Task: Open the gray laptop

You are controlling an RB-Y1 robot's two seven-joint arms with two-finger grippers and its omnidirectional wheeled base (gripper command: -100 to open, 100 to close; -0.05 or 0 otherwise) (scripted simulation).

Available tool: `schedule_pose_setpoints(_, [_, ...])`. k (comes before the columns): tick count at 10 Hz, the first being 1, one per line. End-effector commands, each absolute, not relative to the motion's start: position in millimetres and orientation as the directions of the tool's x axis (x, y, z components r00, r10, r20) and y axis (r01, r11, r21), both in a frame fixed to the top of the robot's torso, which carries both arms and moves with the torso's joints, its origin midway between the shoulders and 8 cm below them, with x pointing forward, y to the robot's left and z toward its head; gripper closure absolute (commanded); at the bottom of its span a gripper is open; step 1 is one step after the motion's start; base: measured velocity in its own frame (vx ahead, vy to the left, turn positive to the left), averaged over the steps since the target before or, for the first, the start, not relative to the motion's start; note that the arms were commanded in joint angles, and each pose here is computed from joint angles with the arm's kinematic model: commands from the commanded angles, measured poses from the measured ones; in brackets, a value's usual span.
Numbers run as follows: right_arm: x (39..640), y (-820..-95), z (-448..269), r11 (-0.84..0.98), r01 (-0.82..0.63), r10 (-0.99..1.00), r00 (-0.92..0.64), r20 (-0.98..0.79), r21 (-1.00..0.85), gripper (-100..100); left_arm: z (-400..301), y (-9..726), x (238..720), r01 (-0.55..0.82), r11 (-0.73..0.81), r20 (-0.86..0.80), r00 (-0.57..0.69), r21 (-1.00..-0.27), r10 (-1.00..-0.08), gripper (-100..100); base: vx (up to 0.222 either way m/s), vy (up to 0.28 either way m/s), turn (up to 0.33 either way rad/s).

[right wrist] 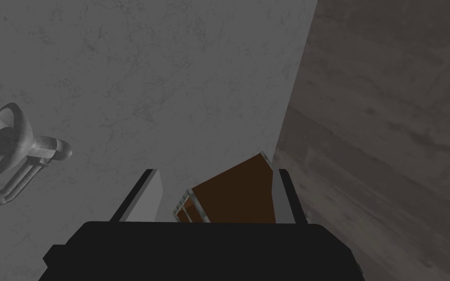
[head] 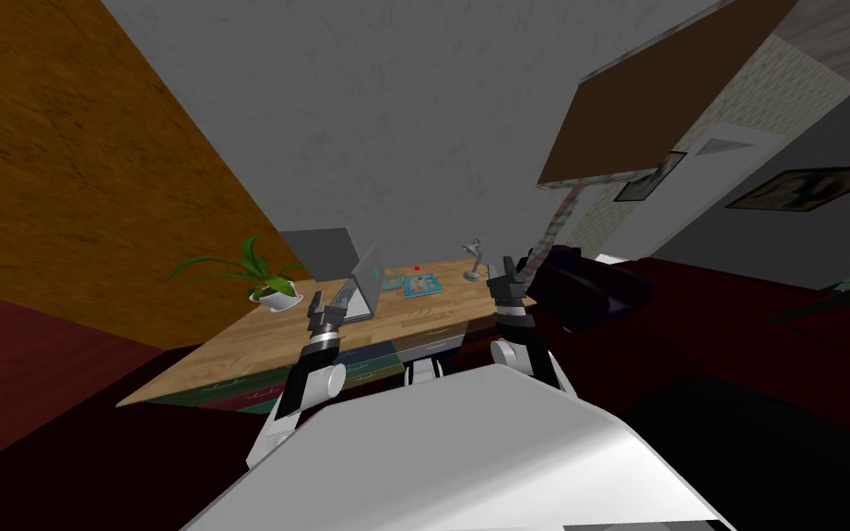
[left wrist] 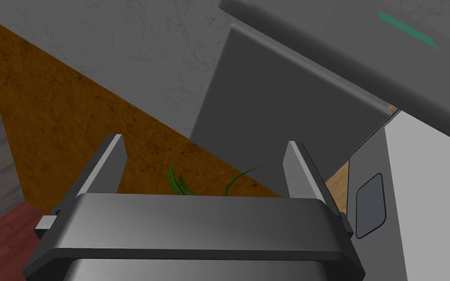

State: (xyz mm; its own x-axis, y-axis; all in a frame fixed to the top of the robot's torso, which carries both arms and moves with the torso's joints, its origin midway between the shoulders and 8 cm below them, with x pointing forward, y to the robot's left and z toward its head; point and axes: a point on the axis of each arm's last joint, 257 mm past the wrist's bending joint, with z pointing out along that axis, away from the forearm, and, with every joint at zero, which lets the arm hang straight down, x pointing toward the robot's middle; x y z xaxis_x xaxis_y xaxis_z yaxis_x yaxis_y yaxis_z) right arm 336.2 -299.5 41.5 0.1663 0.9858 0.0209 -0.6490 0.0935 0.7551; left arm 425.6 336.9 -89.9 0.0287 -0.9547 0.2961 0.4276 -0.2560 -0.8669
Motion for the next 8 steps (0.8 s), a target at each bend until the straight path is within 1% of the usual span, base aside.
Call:
schedule_pose_setpoints(1, [336.2, -299.5, 41.5, 0.094, -0.649, 0.986, 0.166, 0.021, 0.755, 0, -112.9, 342.6, 437.4, 0.39, -0.315, 0.355, 0.032, -0.865, -0.934, -100, 0.014, -0.059, -0.026])
schedule_pose_setpoints(6, [336.2, -299.5, 41.5, 0.094, -0.649, 0.986, 0.166, 0.021, 0.755, 0, -152.1, 349.7, 453.0, 0.335, -0.42, 0.461, 0.05, -0.844, -0.886, -100, 0.019, -0.058, -0.019])
schedule_pose_setpoints(8, [336.2, -299.5, 41.5, 0.094, -0.649, 0.986, 0.166, 0.021, 0.755, 0, -171.7, 348.5, 458.9, 0.316, -0.483, 0.526, 0.065, -0.817, -0.848, -100, 0.012, -0.041, -0.018])
